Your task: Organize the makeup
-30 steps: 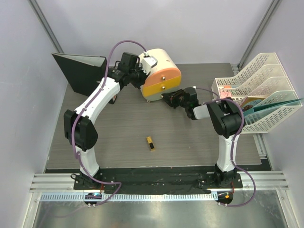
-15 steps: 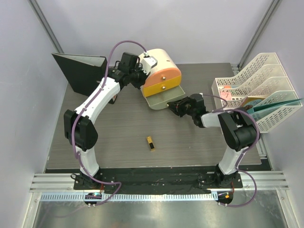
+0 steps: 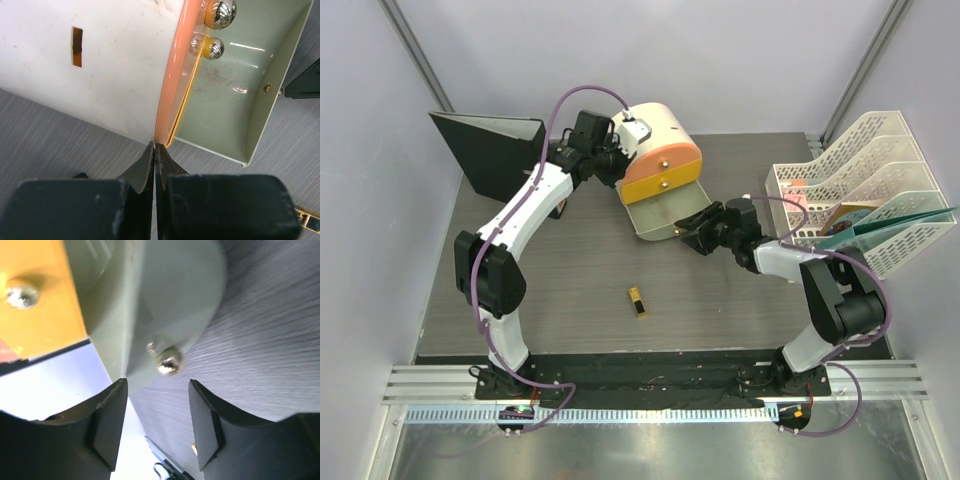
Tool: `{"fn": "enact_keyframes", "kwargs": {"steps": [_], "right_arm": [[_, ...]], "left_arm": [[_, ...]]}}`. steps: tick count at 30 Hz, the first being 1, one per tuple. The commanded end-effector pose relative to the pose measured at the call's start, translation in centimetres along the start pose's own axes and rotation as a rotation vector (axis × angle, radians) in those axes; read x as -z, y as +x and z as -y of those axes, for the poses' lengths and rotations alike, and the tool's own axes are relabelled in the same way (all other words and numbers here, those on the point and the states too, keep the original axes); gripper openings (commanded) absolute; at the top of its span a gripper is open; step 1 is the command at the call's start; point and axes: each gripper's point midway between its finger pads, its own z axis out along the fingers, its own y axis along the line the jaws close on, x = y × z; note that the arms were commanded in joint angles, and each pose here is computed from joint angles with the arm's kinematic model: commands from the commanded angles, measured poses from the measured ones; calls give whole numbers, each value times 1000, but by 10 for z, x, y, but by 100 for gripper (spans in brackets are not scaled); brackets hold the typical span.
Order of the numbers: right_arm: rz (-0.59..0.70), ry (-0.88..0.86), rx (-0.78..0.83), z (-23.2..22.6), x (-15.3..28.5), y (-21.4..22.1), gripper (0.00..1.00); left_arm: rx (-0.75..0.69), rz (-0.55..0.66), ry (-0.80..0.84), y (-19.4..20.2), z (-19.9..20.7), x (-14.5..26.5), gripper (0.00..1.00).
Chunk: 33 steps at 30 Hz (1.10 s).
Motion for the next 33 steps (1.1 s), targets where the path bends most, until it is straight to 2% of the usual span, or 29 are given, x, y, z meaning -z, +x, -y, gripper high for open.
{"fn": "enact_keyframes", "kwargs": {"steps": [1, 4, 6, 7, 12, 16, 21, 25, 33], "right_arm": [[14, -30, 170, -42, 22, -6, 59], [-14, 1, 307, -52, 33, -4, 59], [-49, 9, 468, -63, 40, 0, 59], [-92, 65, 499, -53, 44, 7, 59], [-275, 205, 874, -44, 57, 52, 66], [-382, 269, 1071, -35, 60, 97, 68], [-505, 355, 1210, -4, 49, 146, 70], [-502, 419, 1251, 17, 37, 152, 69], [-558, 417, 1291, 34, 21, 168, 69]], "left_arm": [[-28, 45, -9, -18, -3, 12, 0], [-29, 54, -9, -21, -2, 16, 0], [-28, 59, -10, -22, -2, 17, 0], [-29, 61, -9, -23, -1, 18, 0], [-24, 67, -9, -24, -1, 20, 0], [-4, 77, 4, -26, 2, 21, 0], [6, 116, -13, -36, 2, 34, 0], [3, 132, -54, -42, -4, 48, 1], [-2, 155, -127, -46, -23, 79, 2]]}}
